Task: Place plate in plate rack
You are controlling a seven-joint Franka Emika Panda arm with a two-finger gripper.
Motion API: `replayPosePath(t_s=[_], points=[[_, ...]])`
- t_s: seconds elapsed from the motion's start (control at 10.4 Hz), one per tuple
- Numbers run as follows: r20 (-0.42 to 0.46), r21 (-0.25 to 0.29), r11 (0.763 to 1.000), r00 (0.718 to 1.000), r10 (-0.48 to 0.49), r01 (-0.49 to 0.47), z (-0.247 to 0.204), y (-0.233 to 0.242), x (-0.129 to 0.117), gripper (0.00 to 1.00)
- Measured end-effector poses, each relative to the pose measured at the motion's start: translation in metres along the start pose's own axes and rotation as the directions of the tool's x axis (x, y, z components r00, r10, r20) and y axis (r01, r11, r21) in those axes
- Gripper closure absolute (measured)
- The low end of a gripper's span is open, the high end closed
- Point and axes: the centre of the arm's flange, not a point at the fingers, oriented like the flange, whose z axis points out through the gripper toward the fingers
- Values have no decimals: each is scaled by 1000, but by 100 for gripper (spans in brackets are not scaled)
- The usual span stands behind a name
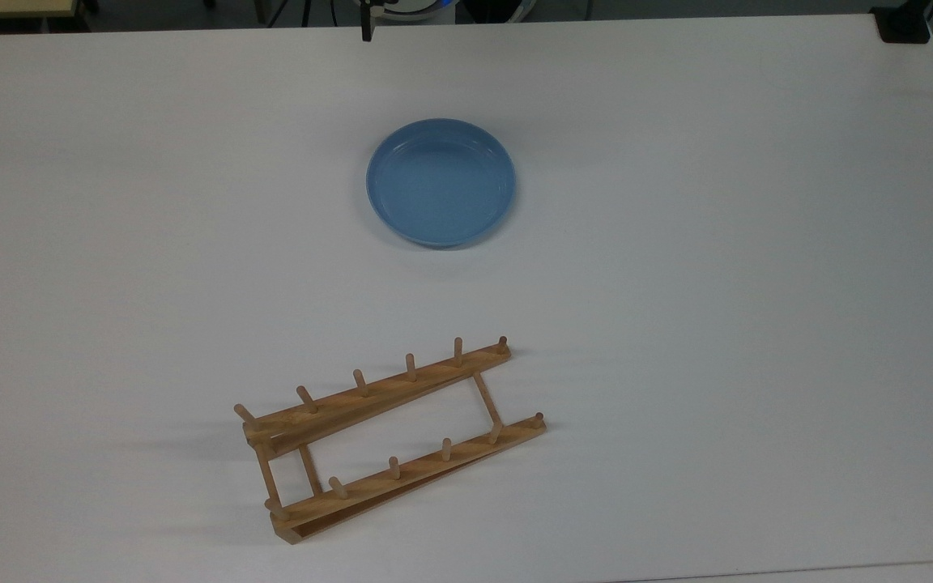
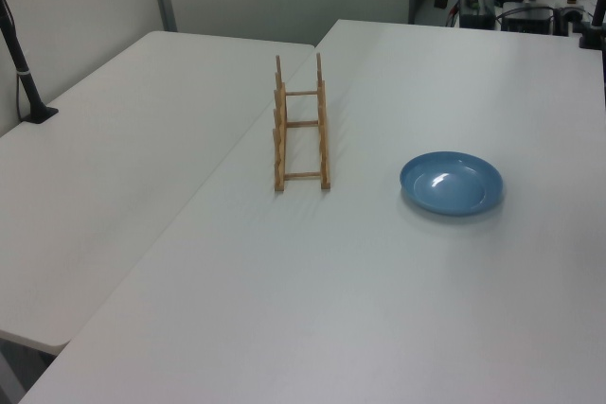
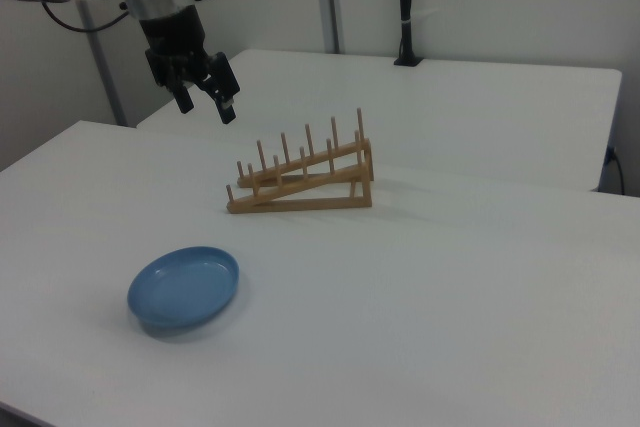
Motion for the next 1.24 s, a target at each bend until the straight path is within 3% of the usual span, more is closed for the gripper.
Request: replayPosePath(t_s=[0.1,0.29,0.38,0.48,0.57,0.77,0.96,1.05,1.15,1.24], points=[[1,0,1000,1000,-19,19,0,0,0,0],[14,0,985,985,-174,174,7,4,-1,0],[41,6,960,959,-279,279,13,11,-3,0],[91,27,917,913,-398,398,23,21,-7,0],[118,43,895,887,-446,444,34,25,-10,0],[168,73,875,858,-485,479,71,41,-16,0],[175,109,810,791,-587,577,116,63,-19,1],[180,122,794,773,-608,596,139,70,-21,3],[170,141,798,780,-602,586,159,70,-24,4],[148,175,821,810,-567,543,178,66,-27,2]])
